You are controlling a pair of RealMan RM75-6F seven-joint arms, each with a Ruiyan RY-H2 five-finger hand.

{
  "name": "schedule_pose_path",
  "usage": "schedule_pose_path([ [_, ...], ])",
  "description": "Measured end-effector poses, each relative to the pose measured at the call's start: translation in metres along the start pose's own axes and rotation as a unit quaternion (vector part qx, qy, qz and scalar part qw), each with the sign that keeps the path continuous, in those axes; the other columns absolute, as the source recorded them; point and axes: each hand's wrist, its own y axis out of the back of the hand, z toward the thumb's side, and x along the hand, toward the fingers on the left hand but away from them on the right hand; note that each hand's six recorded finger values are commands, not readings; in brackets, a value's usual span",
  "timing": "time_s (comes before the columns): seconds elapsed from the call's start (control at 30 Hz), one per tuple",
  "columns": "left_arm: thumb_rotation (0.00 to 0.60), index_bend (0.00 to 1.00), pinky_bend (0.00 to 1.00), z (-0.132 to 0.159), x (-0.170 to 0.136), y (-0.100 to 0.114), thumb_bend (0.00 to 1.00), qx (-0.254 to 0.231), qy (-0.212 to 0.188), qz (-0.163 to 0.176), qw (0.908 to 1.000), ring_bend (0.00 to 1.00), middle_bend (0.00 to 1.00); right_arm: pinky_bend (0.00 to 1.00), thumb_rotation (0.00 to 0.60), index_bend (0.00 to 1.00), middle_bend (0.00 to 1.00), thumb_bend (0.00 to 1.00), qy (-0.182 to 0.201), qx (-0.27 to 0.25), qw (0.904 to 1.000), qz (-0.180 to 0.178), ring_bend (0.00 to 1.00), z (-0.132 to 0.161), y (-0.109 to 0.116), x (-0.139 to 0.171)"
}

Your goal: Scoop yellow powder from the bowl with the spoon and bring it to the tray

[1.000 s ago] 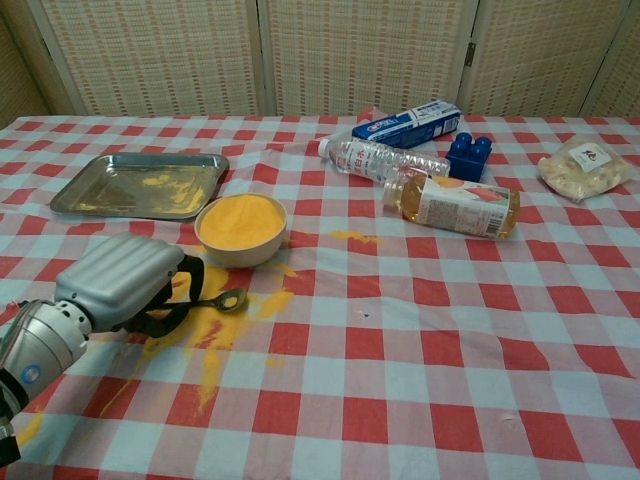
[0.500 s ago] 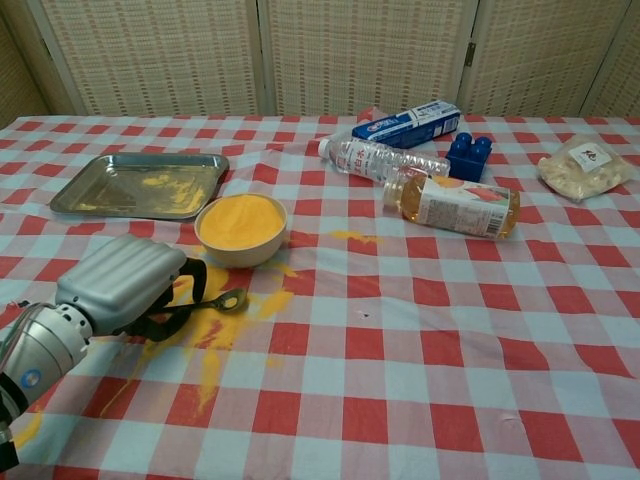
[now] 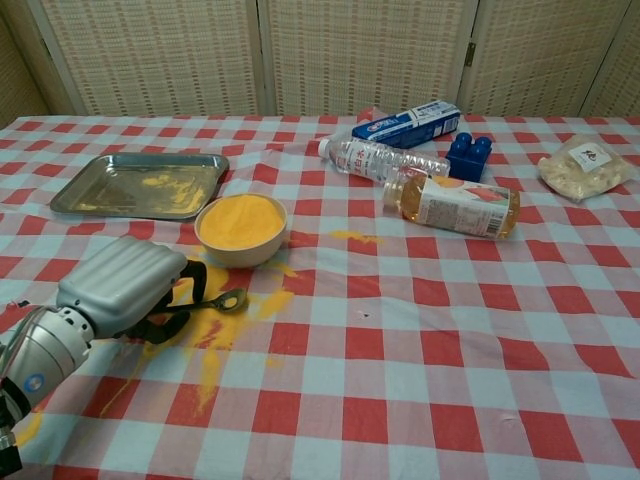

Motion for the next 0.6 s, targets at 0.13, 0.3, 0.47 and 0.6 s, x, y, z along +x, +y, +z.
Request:
schedule_pose_path([
  [0.13,0.6,0.5,1.0,0.0003,-0.0006,0.0005,0.45,0.0,0.001,0.004,1.0,1.0,1.0,0.0,0.6,0.0,0.0,0.07,0.001,0.0,1.0,0.001,0.0,-0.0002,0.0,0.0006],
  [0.3,0.6,0.51,1.0,-0.0013,-0.0006,0.0,0.45,0.002,0.003,0.004,1.0,1.0,1.0,0.0,0.6,0.0,0.0,0.07,0.0,0.0,1.0,0.001,0.0,0.0,0.0,0.0008],
  [0.47,0.6,0.52,1.0,-0.0021,-0.0005,-0.0002,0.45,0.003,0.003,0.003,1.0,1.0,1.0,0.0,0.6,0.0,0.0,0.07,0.0,0.001,1.0,0.001,0.0,0.0,-0.0005,0.0007],
  [0.6,0.6,0.55,1.0,-0.0032,-0.0005,0.0005,0.45,0.002,0.005,0.005,1.0,1.0,1.0,0.0,0.6,0.0,0.0,0.07,0.0,0.002,1.0,0.001,0.0,0.0001,-0.0007,0.0007],
])
